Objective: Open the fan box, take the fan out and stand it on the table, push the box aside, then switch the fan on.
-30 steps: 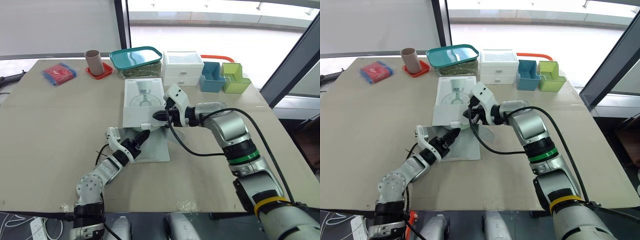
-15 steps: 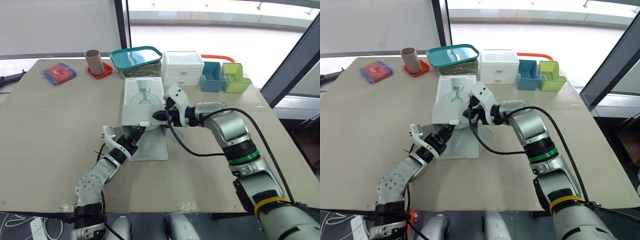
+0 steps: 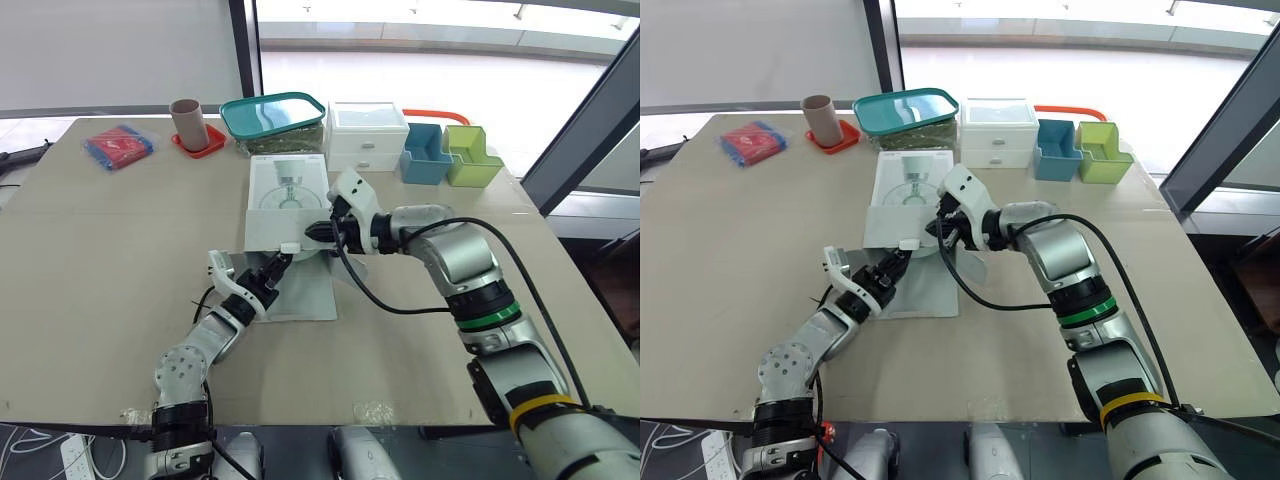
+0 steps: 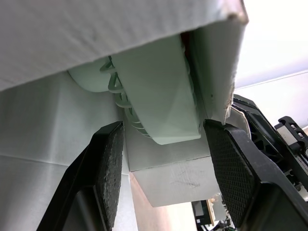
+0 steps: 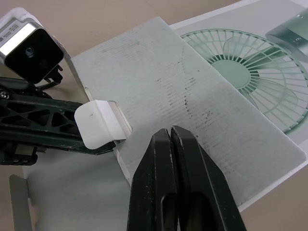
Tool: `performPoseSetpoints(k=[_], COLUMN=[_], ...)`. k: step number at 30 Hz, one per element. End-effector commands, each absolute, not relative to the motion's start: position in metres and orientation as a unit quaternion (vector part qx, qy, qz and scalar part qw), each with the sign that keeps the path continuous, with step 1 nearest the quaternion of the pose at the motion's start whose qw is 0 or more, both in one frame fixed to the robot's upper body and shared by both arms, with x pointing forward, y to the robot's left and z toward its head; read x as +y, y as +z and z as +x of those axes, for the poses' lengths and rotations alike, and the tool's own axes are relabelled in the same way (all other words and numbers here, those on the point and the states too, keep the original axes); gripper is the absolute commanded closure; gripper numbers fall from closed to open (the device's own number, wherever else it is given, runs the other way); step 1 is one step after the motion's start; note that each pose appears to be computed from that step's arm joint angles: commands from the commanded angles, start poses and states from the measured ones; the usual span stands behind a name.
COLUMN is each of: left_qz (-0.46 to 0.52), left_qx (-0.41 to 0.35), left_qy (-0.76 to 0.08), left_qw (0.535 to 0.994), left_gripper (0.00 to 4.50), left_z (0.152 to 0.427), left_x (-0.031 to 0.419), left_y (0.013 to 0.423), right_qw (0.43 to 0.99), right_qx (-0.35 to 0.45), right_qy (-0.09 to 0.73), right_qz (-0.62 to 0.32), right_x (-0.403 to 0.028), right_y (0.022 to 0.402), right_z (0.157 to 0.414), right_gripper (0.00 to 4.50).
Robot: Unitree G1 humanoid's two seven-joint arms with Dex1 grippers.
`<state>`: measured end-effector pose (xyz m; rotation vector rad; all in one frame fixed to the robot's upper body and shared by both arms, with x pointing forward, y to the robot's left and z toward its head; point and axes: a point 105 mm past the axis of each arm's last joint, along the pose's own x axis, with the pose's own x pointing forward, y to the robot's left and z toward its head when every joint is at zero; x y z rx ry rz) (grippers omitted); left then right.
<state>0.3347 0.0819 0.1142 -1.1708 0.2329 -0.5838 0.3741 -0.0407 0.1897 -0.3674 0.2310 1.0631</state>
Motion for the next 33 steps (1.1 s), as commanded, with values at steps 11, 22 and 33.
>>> performPoseSetpoints(k=[11, 22, 33], left_qz=[-0.552, -0.548, -0.543], left_qx=[0.099, 0.104, 0.118], left_qy=[-0.280, -0.280, -0.277], left_qw=[0.779, 0.781, 0.784], left_gripper=[2.92, 2.92, 2.92], left_z=[0.342, 0.340, 0.321], left_x=[0.073, 0.075, 0.093], left_y=[0.121, 0.121, 0.118], right_qw=[0.839, 0.839, 0.840], right_qx=[0.085, 0.085, 0.084], right_qy=[0.504, 0.505, 0.503], right_qz=[-0.185, -0.186, -0.185], right_x=[-0.040, -0.040, -0.039], right_y=[0.202, 0.201, 0.201], right_z=[0.371, 0.370, 0.372], right_gripper=[4.50, 4.50, 4.50])
